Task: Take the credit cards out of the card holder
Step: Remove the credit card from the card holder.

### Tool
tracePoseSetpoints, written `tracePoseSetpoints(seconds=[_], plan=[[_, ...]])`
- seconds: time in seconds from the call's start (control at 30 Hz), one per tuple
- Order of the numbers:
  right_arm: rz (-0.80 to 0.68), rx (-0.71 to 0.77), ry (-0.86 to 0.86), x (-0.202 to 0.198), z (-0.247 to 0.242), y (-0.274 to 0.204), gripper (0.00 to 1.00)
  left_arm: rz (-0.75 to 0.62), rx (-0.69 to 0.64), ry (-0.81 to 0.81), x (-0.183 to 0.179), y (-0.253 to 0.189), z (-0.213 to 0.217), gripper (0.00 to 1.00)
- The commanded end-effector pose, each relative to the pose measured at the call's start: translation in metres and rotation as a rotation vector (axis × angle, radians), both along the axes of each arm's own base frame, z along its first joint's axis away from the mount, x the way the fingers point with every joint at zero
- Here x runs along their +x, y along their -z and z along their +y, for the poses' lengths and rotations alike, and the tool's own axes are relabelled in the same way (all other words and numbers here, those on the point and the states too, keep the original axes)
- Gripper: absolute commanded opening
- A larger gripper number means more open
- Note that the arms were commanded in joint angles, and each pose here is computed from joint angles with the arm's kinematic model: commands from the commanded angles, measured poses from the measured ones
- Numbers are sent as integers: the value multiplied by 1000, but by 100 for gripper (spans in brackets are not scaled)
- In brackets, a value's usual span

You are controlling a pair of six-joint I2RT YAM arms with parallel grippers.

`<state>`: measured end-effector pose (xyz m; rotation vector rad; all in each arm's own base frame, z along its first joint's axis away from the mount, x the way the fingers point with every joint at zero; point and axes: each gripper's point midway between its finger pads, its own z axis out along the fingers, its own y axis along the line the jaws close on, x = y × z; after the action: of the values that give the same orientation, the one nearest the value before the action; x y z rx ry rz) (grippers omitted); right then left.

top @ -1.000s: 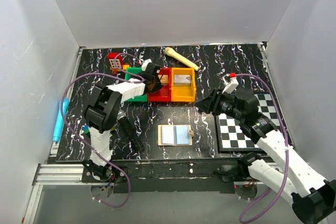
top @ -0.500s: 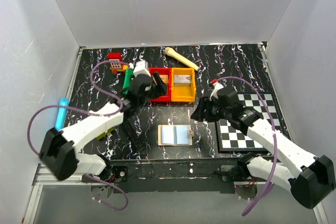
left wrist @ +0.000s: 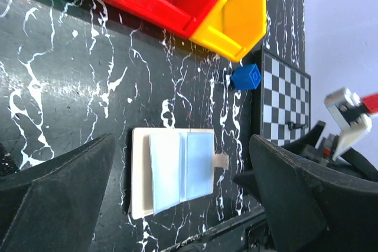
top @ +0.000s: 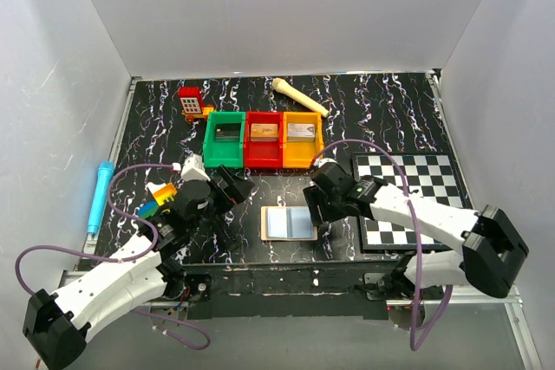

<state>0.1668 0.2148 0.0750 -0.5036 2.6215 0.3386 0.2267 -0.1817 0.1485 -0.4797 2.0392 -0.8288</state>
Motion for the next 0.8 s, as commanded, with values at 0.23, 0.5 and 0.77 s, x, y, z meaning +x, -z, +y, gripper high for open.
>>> tracePoseSetpoints(seconds=[0.23, 0.5, 0.77], plan=[[29, -39, 15, 10, 14, 12, 66, 107, -42, 142, -23, 19, -23, 93], [-15, -37, -29, 11, 24, 0, 76, 109, -23, 163, -22, 21, -27, 92], [13, -185, -33, 15, 16, 21, 68, 121, -11, 175, -22, 24, -30, 92]])
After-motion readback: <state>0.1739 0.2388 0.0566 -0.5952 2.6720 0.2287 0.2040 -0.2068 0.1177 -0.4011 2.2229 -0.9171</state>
